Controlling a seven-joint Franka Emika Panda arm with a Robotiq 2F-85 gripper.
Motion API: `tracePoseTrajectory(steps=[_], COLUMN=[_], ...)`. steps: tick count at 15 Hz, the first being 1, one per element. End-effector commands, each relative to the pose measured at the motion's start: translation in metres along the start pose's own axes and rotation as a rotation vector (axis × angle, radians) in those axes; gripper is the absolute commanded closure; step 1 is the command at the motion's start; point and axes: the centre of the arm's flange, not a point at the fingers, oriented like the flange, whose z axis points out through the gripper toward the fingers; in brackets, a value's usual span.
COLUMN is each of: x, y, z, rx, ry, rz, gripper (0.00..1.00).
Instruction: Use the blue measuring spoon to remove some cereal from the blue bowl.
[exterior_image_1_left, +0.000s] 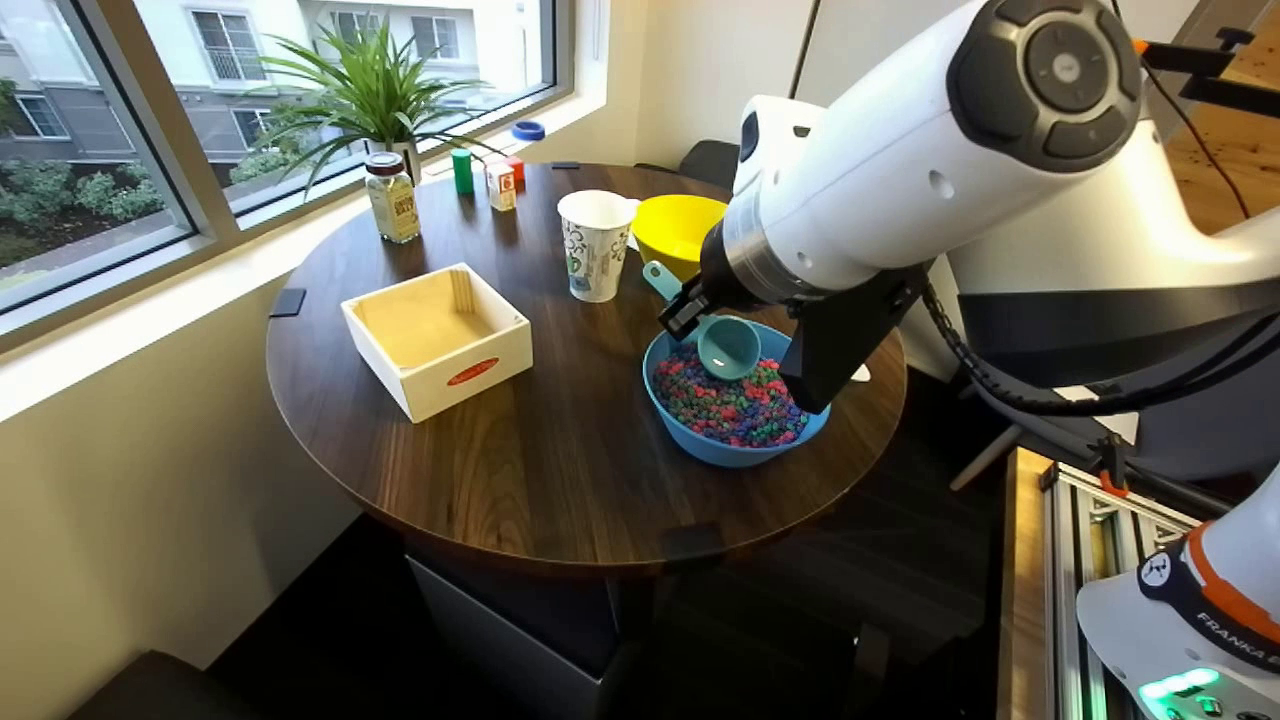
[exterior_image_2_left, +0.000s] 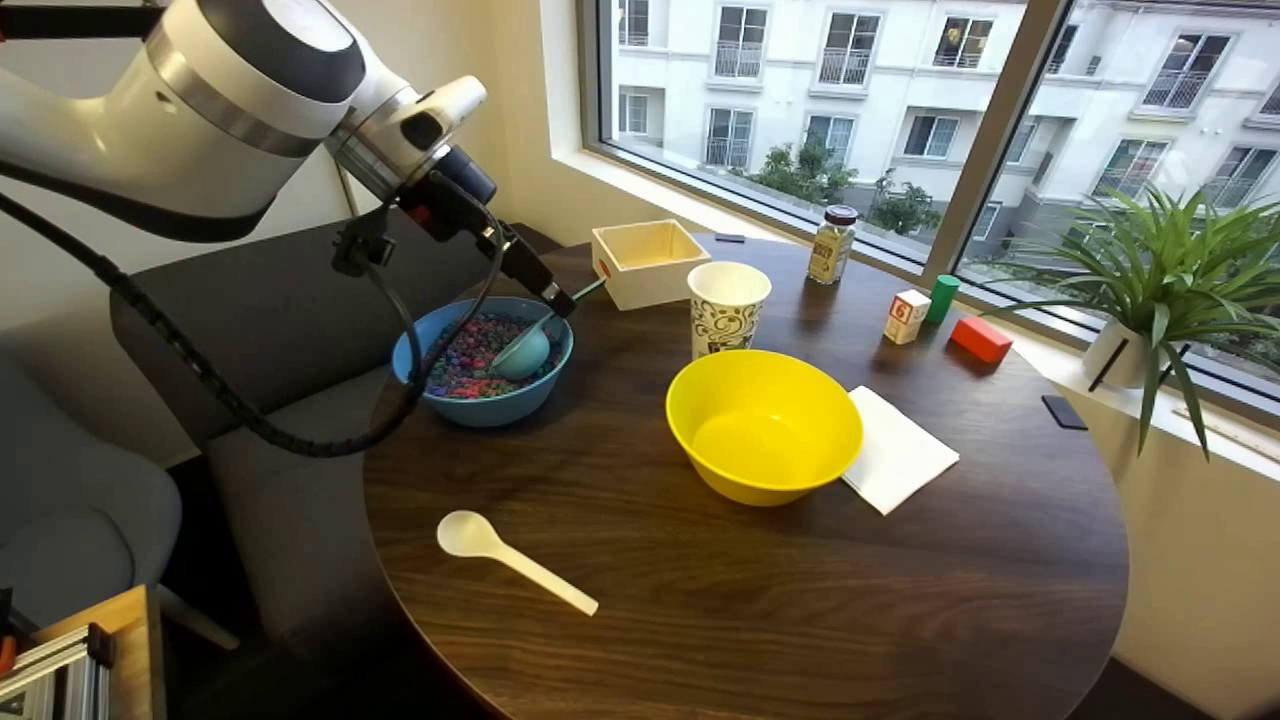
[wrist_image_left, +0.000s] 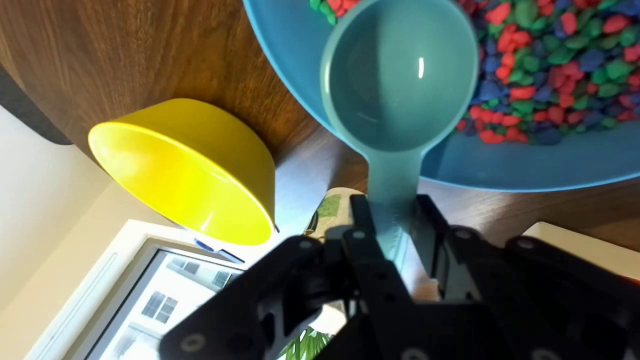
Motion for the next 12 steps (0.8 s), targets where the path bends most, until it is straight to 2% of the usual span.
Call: tracePoseTrajectory(steps=[1,6,12], x=[-0.002,-0.004,-0.013], y=[-0.02,-0.036,-0.057], z=[0.008,0.013,0.018], rx=[-0.046,-0.068,-0.088], ry=[0.034,0.058,0.046], rz=[-0.023,-0.073,-0.124], gripper=[0.94,0.94,0.94])
